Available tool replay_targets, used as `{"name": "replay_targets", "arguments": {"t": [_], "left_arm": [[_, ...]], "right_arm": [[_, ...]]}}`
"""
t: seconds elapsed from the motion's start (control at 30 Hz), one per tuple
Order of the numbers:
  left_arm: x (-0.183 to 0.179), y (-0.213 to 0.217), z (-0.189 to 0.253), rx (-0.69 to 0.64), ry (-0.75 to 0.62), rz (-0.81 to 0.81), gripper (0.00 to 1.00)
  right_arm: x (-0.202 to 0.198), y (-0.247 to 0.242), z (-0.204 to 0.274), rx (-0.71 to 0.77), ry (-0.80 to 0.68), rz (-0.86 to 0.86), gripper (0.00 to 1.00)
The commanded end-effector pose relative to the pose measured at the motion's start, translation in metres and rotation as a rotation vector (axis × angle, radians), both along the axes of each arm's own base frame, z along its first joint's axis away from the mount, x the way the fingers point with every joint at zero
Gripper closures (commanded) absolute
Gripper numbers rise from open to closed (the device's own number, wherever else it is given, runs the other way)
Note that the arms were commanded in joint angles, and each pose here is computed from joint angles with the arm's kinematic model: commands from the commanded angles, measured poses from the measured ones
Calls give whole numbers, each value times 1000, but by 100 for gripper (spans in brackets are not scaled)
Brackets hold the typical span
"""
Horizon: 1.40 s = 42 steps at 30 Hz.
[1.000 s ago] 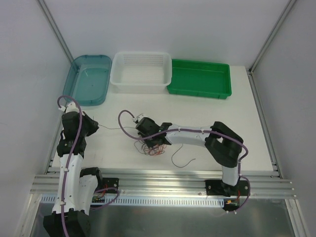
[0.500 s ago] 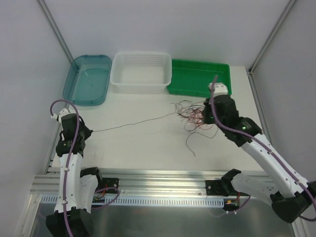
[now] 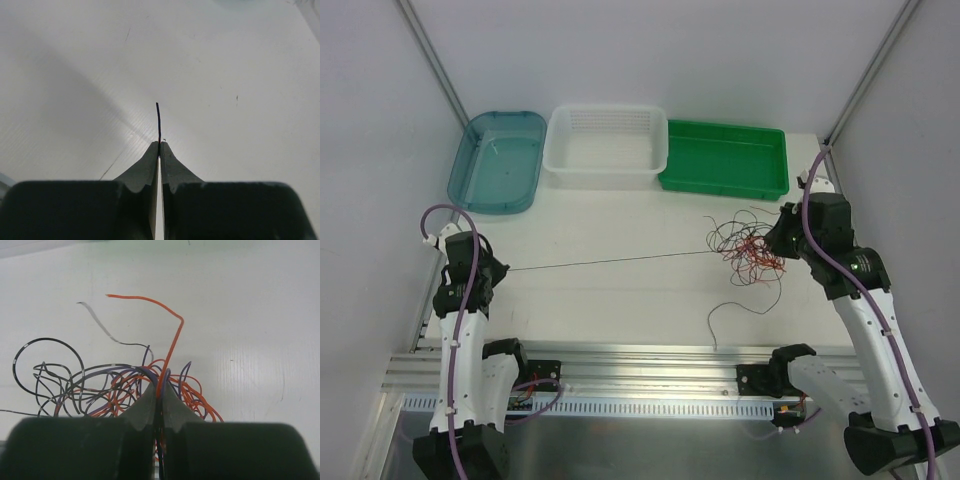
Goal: Untangle the cables
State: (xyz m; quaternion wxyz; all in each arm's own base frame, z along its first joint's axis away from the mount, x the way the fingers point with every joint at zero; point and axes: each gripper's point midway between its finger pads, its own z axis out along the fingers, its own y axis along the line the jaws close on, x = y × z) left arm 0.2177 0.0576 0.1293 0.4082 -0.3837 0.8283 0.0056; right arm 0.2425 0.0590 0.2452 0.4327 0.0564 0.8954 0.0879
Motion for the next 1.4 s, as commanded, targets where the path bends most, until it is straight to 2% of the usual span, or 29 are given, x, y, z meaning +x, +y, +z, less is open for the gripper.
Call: {"name": "replay_targets", "arguments": {"t": [0.0, 0.07, 0.13, 0.23, 0.27, 0.37, 0.4, 0.47, 0.5, 0.6, 0.67, 0.73, 0.83, 1.0, 1.13, 1.27, 1.37], "left_arm": [[-2, 26, 11, 94, 10, 79, 100], [11, 1, 8, 24, -10, -68, 100], [23, -20, 8, -16, -39, -187, 100], [30, -61, 3, -65, -41, -388, 95], [29, -72, 1, -79, -32, -445, 89], [23, -111, -2, -174, -28, -597, 82], [21, -118, -2, -195, -31, -621, 71], [14, -139, 3, -239, -55, -708, 58], [10, -145, 9, -248, -81, -741, 40], [0, -170, 27, -292, -148, -867, 13], [-11, -190, 42, -334, -186, -980, 6], [-18, -202, 53, -342, -212, -1053, 2], [-30, -220, 71, -319, -260, -1184, 1], [-42, -247, 95, -203, -359, -1390, 1], [-35, -275, 105, -62, -461, -1519, 1], [-18, -305, 94, 49, -453, -1586, 1], [-4, -320, 85, 86, -425, -1607, 1]], "right_arm": [[7, -4, 28, 15, -79, 11, 99], [1, 40, 22, 165, -60, 212, 99], [2, 62, 18, 232, -57, 301, 99], [-6, 86, -3, 195, -11, 400, 99], [-9, 94, -9, 172, 0, 429, 99], [-14, 107, -24, 151, 47, 473, 99], [-14, 110, -25, 132, 38, 502, 99], [-16, 116, -26, 130, 46, 523, 99], [-19, 120, -25, 129, 46, 543, 99], [-23, 129, -19, 121, 39, 594, 99], [-28, 136, -12, 124, 33, 637, 99], [-32, 139, -9, 115, 32, 663, 99], [-37, 143, -2, 106, 25, 697, 99], [-50, 152, 12, 129, 13, 771, 99], [-62, 164, 23, 159, 4, 848, 99], [-72, 173, 33, 186, -10, 898, 99], [-75, 177, 38, 205, -11, 910, 99]]}}
